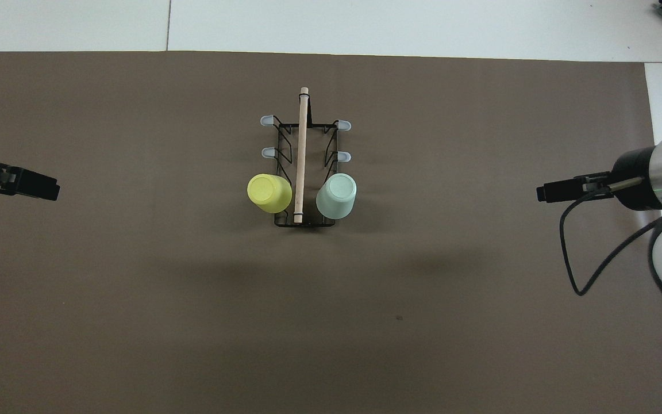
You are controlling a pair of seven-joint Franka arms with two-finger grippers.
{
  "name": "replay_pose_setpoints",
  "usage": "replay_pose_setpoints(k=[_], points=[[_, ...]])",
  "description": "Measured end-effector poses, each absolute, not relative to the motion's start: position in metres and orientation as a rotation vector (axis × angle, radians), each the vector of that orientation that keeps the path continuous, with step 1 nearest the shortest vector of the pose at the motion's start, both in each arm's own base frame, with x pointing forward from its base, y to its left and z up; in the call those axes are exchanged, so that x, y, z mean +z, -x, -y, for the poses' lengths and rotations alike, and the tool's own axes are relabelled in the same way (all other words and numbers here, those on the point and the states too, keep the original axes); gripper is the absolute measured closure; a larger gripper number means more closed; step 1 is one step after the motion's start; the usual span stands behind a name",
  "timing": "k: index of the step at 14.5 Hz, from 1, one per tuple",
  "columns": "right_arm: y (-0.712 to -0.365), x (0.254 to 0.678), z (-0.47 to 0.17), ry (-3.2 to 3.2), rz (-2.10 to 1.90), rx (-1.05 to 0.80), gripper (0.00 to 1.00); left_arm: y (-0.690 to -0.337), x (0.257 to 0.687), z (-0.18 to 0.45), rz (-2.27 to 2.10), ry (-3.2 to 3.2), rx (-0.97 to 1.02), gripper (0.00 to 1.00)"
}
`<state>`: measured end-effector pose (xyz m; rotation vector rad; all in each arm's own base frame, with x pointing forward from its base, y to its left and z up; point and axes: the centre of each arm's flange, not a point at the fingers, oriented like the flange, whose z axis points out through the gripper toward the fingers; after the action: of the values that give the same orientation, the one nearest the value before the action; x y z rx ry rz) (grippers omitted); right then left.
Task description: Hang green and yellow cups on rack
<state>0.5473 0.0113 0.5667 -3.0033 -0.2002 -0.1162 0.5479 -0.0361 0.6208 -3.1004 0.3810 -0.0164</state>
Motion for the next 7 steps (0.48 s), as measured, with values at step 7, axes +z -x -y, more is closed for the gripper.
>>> replay_pose_setpoints(k=[7], points=[[-0.56, 0.617, -0.007, 3.078, 0.235, -0.157, 0.0, -0.548, 0.621, 0.036, -0.381, 3.1, -0.016, 0.0]])
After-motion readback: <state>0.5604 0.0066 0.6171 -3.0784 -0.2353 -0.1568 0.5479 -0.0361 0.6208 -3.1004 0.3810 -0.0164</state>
